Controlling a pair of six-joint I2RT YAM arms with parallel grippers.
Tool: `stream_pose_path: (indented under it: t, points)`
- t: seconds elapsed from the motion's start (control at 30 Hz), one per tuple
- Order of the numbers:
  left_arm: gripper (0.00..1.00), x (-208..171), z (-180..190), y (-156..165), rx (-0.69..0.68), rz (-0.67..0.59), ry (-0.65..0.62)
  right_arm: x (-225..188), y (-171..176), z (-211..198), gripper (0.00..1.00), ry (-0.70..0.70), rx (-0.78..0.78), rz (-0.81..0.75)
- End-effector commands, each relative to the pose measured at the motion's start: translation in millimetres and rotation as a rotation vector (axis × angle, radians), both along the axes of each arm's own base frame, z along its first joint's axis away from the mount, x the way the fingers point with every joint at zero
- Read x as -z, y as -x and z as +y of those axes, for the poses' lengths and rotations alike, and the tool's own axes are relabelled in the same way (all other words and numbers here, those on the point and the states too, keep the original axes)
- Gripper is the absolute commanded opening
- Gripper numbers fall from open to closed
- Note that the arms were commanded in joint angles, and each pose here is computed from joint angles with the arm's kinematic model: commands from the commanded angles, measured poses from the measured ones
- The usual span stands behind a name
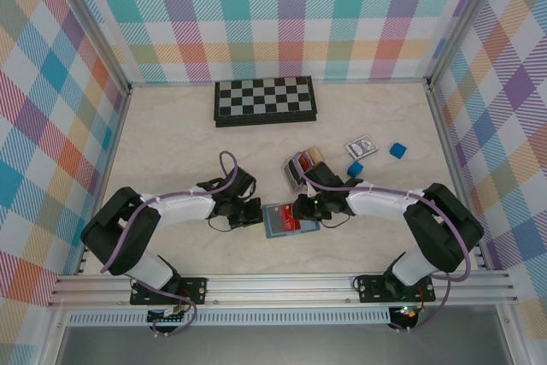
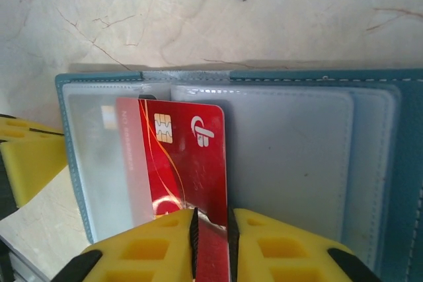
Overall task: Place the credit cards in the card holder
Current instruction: Insert the credit card into the card slot.
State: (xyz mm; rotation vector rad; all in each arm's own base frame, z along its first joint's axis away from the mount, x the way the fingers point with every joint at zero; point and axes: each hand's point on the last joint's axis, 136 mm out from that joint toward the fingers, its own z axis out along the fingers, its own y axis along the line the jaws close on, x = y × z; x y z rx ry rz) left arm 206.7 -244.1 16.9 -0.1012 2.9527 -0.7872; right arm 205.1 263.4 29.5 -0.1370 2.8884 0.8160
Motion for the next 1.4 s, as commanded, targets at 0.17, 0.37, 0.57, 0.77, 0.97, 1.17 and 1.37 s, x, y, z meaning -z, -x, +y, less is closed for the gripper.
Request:
stream_pose_path:
  t: [0.17, 0.37, 0.57, 0.77, 0.97, 1.17, 1.37]
  points:
    - [0.03, 7.0, -10.7, 0.0, 0.037, 0.007, 0.015, -2.6, -2.5, 17.4, 0.14, -0.048, -0.043, 0.018]
    - [0.03, 7.8, -14.0, -2.7, 0.039, 0.007, 0.021, -7.7, -0.7, 26.7, 0.11, -0.085, -0.063, 0.02]
    - [0.03, 6.3, -20.1, -5.7, 0.046, 0.004, 0.034, -10.4, 2.1, 39.0, 0.12, -0.111, -0.062, 0.027]
    - [0.03, 6.9, -22.2, -4.6, 0.05, 0.006, 0.036, -9.8, 2.6, 47.7, 0.14, -0.117, -0.043, 0.032]
    - [0.03, 6.0, -20.8, -3.9, 0.048, 0.0, 0.033, -13.5, 3.0, 47.6, 0.16, -0.114, -0.04, 0.028]
    - [0.05, -0.1, -12.9, -7.2, 0.028, -0.027, -0.004, -22.8, -4.9, 4.6, 0.23, 0.096, 0.025, -0.056]
    - [0.07, -13.3, -1.6, -12.9, -0.003, -0.081, -0.045, -21.4, -2.6, -8.6, 0.14, 0.152, -0.026, -0.042]
